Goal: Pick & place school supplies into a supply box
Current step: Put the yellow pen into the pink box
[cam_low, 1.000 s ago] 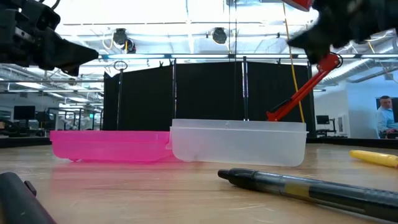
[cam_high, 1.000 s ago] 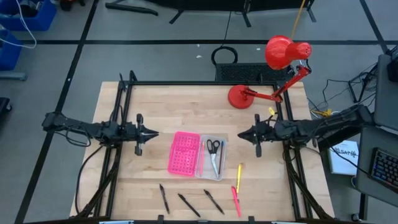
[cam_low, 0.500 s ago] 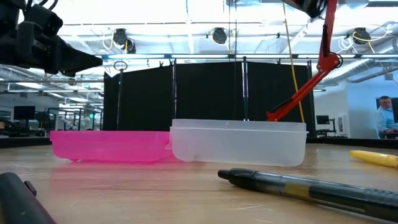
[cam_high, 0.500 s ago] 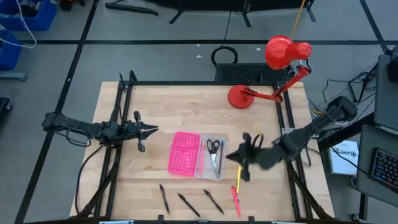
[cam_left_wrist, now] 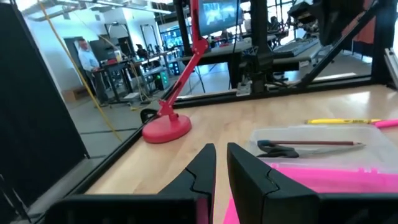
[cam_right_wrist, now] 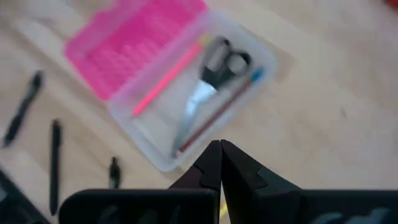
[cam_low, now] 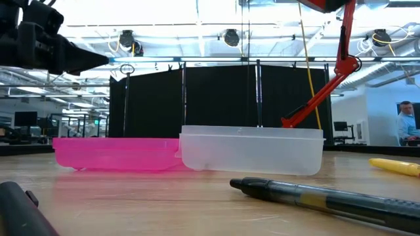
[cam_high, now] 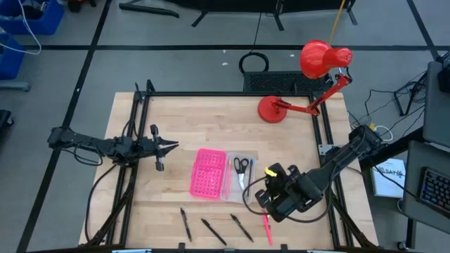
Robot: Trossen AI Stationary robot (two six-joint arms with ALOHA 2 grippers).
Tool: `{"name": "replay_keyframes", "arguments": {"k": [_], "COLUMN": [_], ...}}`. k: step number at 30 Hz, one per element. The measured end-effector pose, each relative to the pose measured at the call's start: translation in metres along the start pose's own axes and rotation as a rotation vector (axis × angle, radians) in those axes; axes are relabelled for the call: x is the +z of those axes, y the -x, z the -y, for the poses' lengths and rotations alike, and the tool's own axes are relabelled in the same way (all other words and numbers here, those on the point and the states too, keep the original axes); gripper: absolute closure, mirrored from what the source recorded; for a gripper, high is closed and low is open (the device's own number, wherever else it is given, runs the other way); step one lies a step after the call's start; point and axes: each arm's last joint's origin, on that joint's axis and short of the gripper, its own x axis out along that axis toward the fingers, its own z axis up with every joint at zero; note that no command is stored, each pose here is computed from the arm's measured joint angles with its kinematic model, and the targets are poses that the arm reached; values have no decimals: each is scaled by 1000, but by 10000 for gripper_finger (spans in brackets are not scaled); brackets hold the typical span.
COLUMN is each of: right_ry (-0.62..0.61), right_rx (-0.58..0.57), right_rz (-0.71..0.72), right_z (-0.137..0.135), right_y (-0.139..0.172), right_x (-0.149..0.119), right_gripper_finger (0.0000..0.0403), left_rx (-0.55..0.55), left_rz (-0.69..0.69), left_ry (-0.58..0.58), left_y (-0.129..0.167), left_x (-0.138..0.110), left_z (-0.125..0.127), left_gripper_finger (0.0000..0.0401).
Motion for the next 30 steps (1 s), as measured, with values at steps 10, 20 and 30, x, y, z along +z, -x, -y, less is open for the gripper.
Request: {"name": "replay_keyframes", "arguments": {"k": [10, 20, 30], "right_ry": [-294, -376, -406], "right_rx": [-140, -40, -124], "right_rz": [-108, -342, -434], "right_z": [19, 29, 53], "right_y": [-42, -101, -134], "right_x": [-32, -58, -52], "right_gripper_finger": [403, 359, 206], "left_rx": [-2, -10, -10], "left_rz": [-7, -42, -40], "left_ry": [-36, -78, -68], "left_y": [0, 0, 0], "left_x": [-1, -4, -4], "left_z": [0, 1, 1], "left_gripper_finger": [352, 352, 352]}}
